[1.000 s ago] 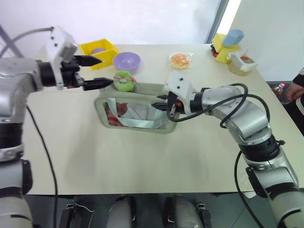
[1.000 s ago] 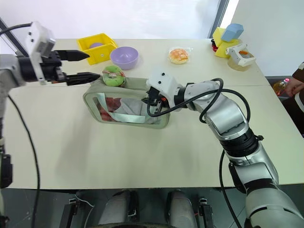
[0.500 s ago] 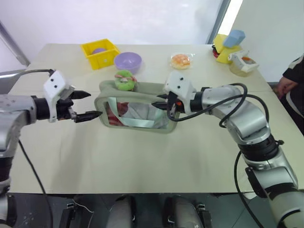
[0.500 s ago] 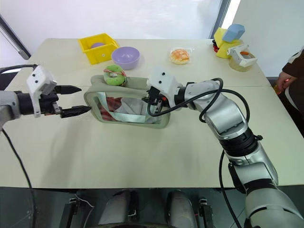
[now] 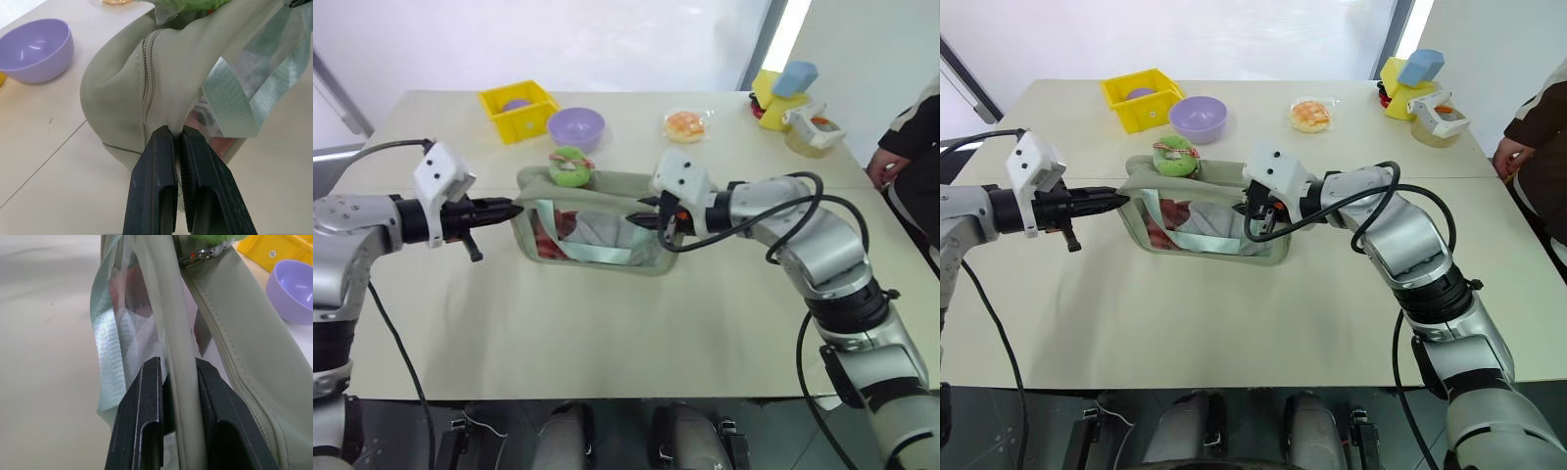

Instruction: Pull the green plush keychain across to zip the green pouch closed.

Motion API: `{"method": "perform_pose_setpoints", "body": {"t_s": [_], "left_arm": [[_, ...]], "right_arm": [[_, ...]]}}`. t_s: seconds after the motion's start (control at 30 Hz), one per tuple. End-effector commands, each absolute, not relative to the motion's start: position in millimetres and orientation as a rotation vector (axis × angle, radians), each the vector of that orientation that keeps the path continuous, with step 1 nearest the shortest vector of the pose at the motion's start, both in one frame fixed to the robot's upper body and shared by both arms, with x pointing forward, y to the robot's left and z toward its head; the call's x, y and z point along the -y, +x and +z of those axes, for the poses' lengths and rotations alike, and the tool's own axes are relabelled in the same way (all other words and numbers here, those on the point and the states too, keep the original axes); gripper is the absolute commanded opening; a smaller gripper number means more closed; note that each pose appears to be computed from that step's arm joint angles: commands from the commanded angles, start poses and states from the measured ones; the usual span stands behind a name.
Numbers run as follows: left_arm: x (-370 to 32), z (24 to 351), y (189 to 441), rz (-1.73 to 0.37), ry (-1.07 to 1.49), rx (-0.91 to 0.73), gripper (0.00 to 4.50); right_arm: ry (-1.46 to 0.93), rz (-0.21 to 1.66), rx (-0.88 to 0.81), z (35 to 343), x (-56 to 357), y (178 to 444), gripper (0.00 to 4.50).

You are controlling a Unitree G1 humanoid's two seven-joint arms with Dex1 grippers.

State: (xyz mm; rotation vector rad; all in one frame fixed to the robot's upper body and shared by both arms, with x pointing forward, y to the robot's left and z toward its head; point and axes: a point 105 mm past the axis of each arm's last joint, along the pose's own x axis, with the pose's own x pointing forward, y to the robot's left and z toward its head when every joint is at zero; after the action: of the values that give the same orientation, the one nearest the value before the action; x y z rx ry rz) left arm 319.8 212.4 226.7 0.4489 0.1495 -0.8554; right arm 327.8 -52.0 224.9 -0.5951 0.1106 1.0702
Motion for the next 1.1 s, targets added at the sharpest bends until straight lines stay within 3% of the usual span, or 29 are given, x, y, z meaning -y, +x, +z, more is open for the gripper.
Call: {"method": "perform_pose_setpoints", "body": {"t_s": [0.03, 0.17, 0.3, 0.43, 0.6, 0.83, 0.97, 1.1], "left_arm": [[-209, 226, 314, -0.878, 0.469, -0.153, 0.0], [-207, 223, 312, -0.883, 0.472, -0.153, 0.0], [-206, 219, 311, -0.89, 0.482, -0.16, 0.0], [-205, 218, 310, -0.892, 0.473, -0.155, 0.0], [-201, 217, 310, -0.898, 0.473, -0.15, 0.0], [-202, 215, 308, -0.889, 0.474, -0.159, 0.0], [-203, 215, 306, -0.884, 0.472, -0.162, 0.0], [-205, 214, 307, -0.873, 0.469, -0.167, 0.0]], "right_arm": [[-0.566, 1.12, -0.096, 242, 57, 316, 2.1], [-0.545, 1.117, -0.072, 268, 67, 321, 4.15], [-0.372, 1.194, -0.009, 313, 60, 321, 4.15], [-0.204, 1.154, 0.031, 335, 44, 346, 4.15], [-0.106, 1.143, -0.033, 317, 11, 381, 4.15], [-0.179, 1.204, -0.142, 281, -21, 391, 4.15], [-0.179, 1.231, -0.144, 280, -25, 390, 4.15], [-0.132, 1.282, -0.128, 292, -22, 382, 2.44]]}}
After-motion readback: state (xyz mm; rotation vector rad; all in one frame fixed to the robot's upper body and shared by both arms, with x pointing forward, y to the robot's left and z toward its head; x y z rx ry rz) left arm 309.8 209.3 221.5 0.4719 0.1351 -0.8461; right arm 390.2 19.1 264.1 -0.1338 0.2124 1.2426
